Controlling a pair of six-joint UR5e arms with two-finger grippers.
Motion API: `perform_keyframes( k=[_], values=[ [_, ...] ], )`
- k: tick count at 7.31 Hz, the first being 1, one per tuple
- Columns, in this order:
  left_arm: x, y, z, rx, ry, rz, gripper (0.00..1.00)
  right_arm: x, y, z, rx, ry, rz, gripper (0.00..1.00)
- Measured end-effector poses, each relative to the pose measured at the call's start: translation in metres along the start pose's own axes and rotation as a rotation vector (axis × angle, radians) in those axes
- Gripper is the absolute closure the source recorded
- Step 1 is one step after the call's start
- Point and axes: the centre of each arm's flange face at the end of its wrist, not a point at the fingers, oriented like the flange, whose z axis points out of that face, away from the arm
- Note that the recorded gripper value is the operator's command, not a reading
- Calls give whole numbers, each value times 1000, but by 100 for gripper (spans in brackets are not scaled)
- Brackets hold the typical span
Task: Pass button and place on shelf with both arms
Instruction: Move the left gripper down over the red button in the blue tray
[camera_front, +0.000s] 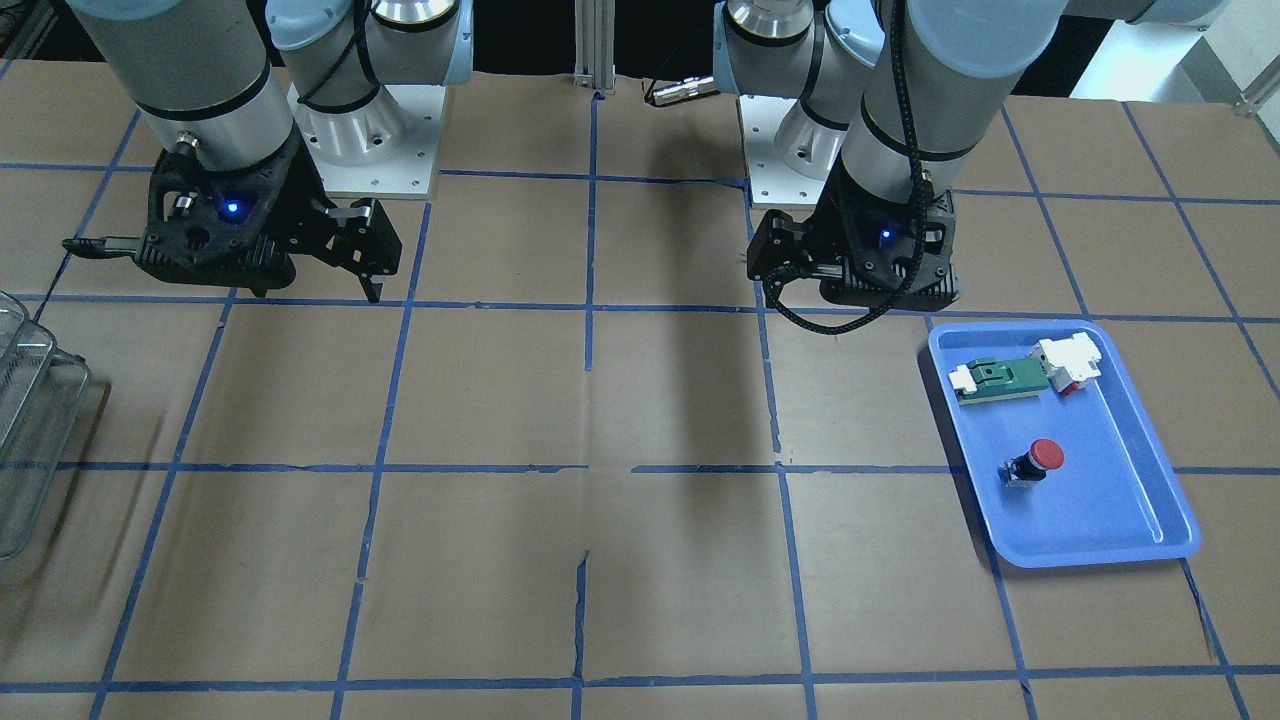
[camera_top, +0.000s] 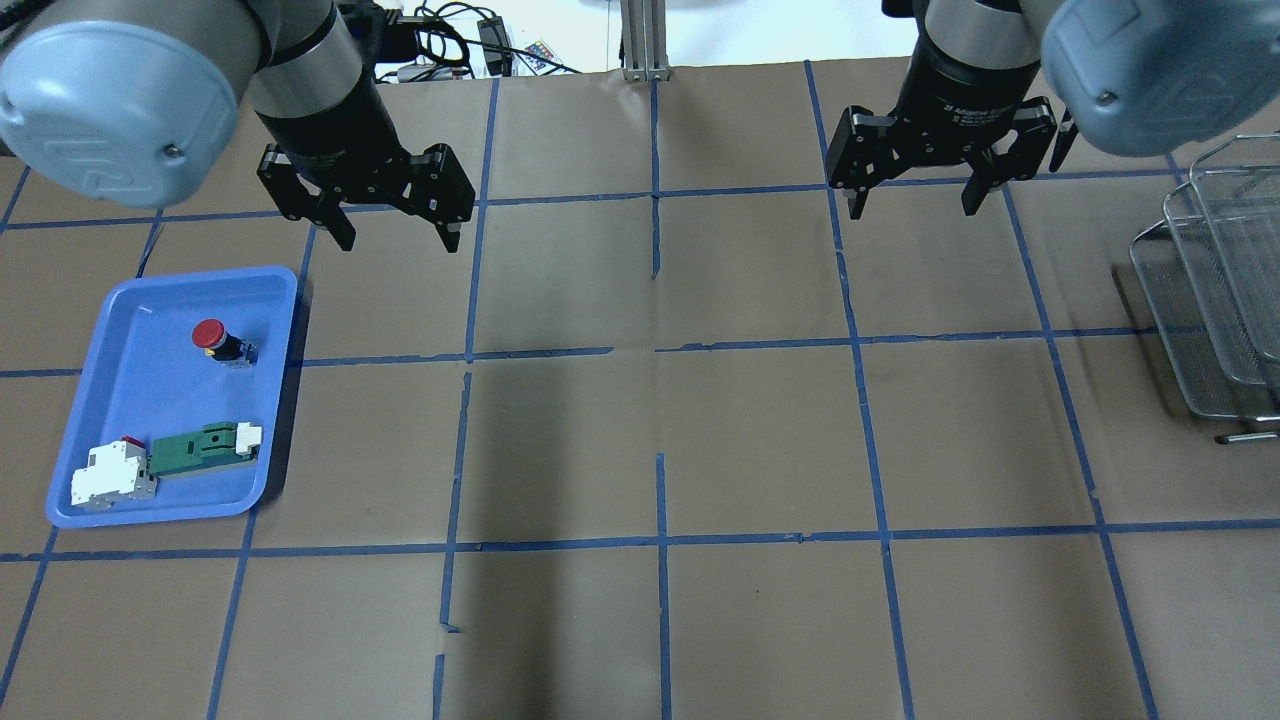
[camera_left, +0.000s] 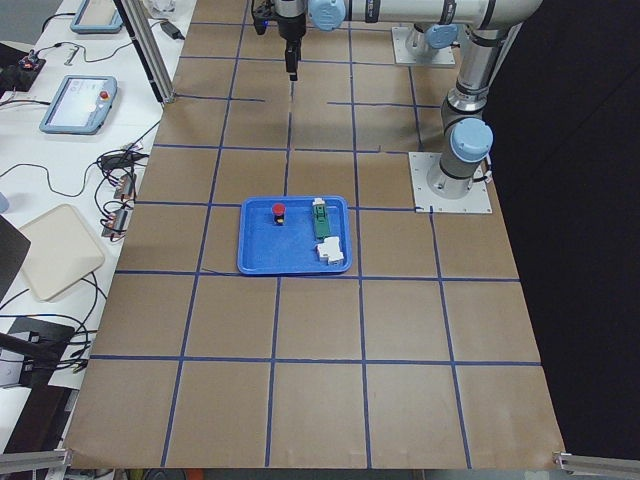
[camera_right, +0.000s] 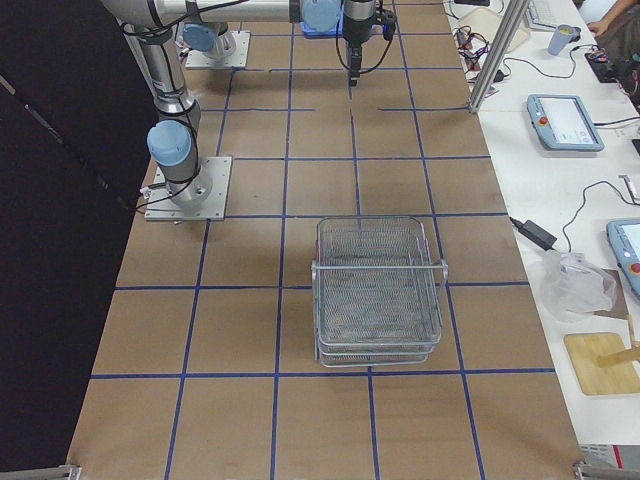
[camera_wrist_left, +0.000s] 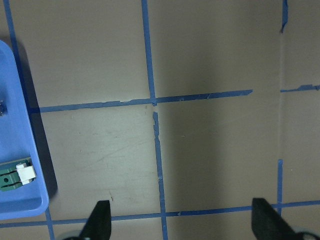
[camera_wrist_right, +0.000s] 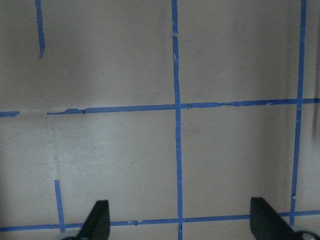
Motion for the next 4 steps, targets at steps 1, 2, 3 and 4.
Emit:
perform_keyframes(
  k=[1, 2, 3, 4],
  values=[
    [-1, 0, -1, 2, -2, -1, 0, 1, -1, -2, 3, -2, 3, 0],
    [-6, 0, -3, 7, -6, -7, 0, 3, -2, -4, 5, -5, 8, 0],
    [-20, -2, -3, 7, -8, -27, 0, 4, -2, -5, 5, -8, 10, 0],
    [-46, -8, 1, -2, -7, -67, 0, 4, -2, -6, 5, -10, 10, 0]
  ],
)
